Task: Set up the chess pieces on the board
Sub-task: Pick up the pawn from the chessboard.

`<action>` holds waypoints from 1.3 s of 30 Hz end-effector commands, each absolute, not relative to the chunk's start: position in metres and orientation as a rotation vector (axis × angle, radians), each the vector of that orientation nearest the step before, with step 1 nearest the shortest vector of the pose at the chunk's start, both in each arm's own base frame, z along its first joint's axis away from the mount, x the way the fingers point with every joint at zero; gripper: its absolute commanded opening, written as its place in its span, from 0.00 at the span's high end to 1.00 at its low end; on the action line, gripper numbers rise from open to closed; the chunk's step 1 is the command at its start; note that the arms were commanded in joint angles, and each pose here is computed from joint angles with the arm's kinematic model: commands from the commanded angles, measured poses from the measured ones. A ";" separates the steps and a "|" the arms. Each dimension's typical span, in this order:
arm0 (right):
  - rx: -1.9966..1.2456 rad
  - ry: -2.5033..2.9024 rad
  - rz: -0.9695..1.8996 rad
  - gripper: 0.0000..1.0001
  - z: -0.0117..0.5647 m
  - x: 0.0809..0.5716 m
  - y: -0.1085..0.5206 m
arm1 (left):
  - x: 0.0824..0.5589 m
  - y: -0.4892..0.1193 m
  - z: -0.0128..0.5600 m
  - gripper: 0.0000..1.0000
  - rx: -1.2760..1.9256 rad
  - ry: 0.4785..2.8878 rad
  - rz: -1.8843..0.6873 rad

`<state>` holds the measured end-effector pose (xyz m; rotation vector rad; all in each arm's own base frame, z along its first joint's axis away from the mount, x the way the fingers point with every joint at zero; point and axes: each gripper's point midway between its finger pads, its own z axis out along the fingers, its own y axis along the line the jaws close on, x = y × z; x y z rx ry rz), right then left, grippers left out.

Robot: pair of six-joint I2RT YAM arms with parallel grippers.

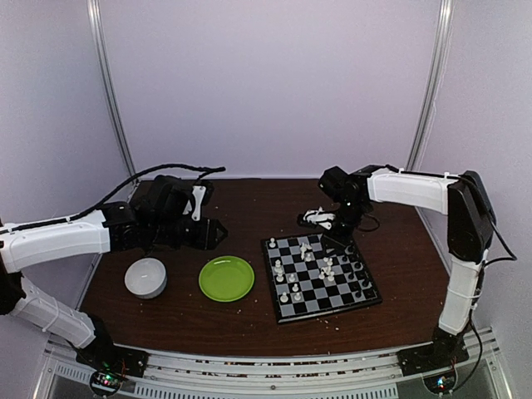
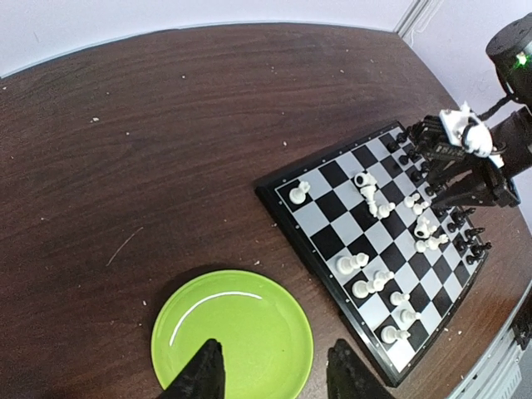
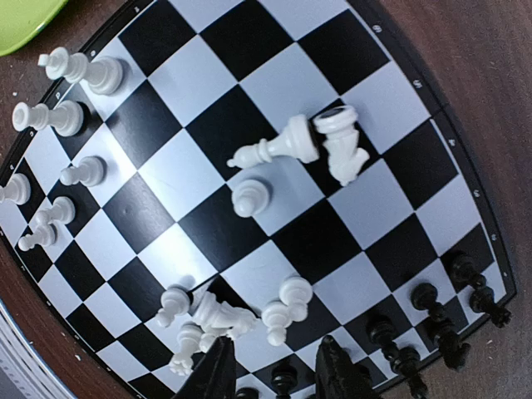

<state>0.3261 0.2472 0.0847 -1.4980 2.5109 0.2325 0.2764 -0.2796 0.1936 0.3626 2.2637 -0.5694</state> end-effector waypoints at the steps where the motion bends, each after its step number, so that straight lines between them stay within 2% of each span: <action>1: -1.538 2.532 0.220 0.66 0.082 0.319 0.254 | 0.284 -0.285 0.207 0.57 0.315 2.198 -0.610; 20: -1.500 2.606 0.123 0.68 0.055 0.332 0.253 | 0.288 -0.299 0.204 0.57 0.348 2.200 -0.640; 29: -1.510 2.652 0.134 0.86 0.044 0.329 0.252 | 0.288 -0.299 0.200 0.57 0.347 2.208 -0.641; 39: -1.484 2.623 0.151 0.96 0.058 0.333 0.257 | 0.289 -0.303 0.196 0.57 0.351 2.222 -0.642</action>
